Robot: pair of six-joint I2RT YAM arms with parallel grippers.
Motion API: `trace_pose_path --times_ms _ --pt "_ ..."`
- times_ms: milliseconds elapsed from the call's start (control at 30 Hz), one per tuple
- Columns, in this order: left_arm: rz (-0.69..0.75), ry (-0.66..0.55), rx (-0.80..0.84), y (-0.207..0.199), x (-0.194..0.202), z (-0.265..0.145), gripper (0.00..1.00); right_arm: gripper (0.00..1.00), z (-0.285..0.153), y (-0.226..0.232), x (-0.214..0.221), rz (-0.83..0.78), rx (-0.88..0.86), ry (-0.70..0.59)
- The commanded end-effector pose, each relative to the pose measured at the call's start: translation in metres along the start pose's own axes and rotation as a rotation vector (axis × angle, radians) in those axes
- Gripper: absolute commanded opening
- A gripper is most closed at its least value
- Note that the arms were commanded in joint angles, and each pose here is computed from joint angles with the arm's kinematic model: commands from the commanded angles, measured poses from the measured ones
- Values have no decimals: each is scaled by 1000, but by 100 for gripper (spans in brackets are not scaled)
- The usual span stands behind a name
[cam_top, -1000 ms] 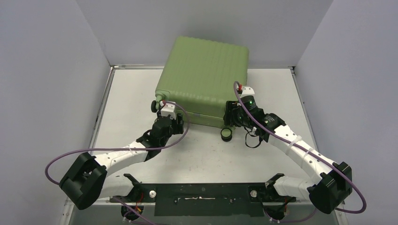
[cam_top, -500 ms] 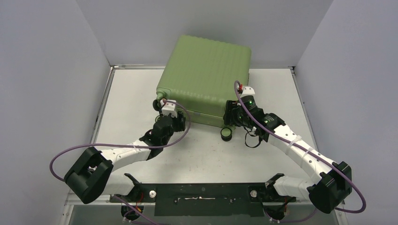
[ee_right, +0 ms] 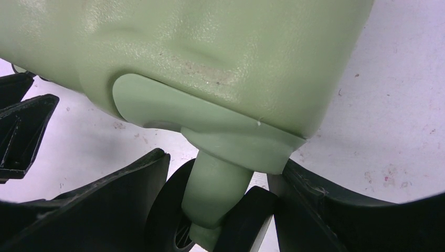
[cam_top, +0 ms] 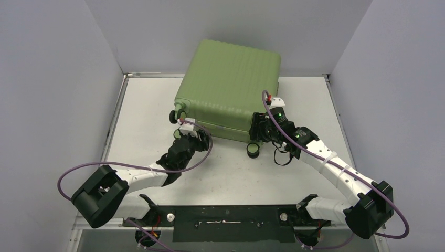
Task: Pack the luggage
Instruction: Zip the luggage at the center of the board.
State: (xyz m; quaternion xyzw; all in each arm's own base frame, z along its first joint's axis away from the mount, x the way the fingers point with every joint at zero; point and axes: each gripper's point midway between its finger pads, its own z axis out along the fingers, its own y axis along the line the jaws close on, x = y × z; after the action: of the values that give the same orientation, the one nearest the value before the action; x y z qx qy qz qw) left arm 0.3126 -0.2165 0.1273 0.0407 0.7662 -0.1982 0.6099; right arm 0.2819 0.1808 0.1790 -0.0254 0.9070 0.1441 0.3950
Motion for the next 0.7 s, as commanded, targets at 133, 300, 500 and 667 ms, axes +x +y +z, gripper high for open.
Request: trace_pose_path --times_ms 133,300,500,667 --pt "-37 -89 5 -11 -23 17 52 0 -16 54 -35 26 -224 -87" --pt "-40 -79 -2 -13 -22 26 50 0 -18 55 -35 29 -233 -88" --pt "-44 -88 -9 -15 -25 31 45 0 -19 56 -34 29 -240 -88" --pt "-38 -88 -13 -15 -25 34 40 0 -19 57 -32 35 -248 -84"
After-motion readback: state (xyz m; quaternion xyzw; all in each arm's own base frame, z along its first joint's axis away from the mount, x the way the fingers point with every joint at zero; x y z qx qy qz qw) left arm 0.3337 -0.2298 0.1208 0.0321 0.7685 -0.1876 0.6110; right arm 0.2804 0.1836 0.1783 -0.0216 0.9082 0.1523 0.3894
